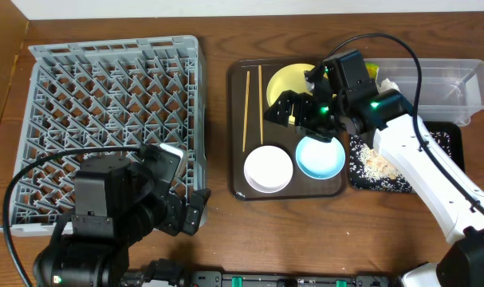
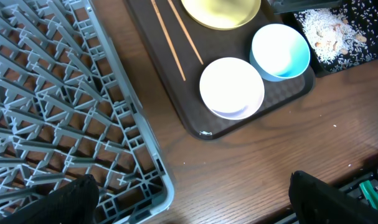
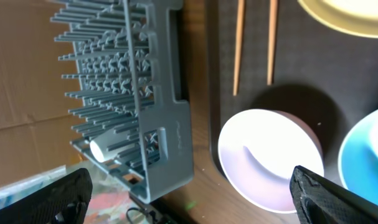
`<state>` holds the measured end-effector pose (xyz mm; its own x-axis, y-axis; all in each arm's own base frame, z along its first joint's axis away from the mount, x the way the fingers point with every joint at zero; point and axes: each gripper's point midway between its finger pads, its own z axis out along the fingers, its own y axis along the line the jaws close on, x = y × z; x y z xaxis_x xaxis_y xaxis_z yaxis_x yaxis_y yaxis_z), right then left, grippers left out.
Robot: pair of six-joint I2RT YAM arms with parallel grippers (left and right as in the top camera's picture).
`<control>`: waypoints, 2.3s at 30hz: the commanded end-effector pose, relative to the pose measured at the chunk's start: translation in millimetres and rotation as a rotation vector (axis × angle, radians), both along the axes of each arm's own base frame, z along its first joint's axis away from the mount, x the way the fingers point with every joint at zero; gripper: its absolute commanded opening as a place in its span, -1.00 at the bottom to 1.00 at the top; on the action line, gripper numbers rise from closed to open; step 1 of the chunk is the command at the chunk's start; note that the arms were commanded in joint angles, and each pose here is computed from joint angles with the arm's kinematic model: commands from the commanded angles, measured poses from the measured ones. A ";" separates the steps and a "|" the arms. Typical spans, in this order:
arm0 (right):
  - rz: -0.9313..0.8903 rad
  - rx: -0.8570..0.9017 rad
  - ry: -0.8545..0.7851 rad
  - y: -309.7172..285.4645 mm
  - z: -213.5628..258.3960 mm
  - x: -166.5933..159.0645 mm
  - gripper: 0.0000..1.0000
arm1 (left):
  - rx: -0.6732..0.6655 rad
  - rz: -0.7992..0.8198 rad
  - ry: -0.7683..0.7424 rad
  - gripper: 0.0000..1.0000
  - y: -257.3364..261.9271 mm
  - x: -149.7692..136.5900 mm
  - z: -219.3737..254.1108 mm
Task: Sort waste into correct bins and load items into the dishwasher
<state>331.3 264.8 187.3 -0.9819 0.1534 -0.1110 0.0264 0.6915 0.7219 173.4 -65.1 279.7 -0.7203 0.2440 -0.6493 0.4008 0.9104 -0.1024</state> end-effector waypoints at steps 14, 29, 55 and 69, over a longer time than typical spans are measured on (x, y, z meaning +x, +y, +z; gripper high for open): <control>0.378 -0.646 -0.790 -76.3 52.0 7.0 0.98 | 0.016 -0.016 -0.016 0.96 0.2 -0.2 3.1; 0.170 -0.666 -1.300 -157.3 97.6 -35.7 0.98 | 0.016 -0.016 -0.015 0.96 0.2 -0.3 3.0; -0.269 -0.664 -1.361 -218.7 -27.8 -89.3 0.99 | 0.016 -0.016 -0.015 0.96 0.2 -0.3 3.0; -0.264 -0.665 -1.353 -218.4 -29.9 -89.5 0.99 | 0.016 -0.016 -0.015 0.96 0.2 -0.3 3.0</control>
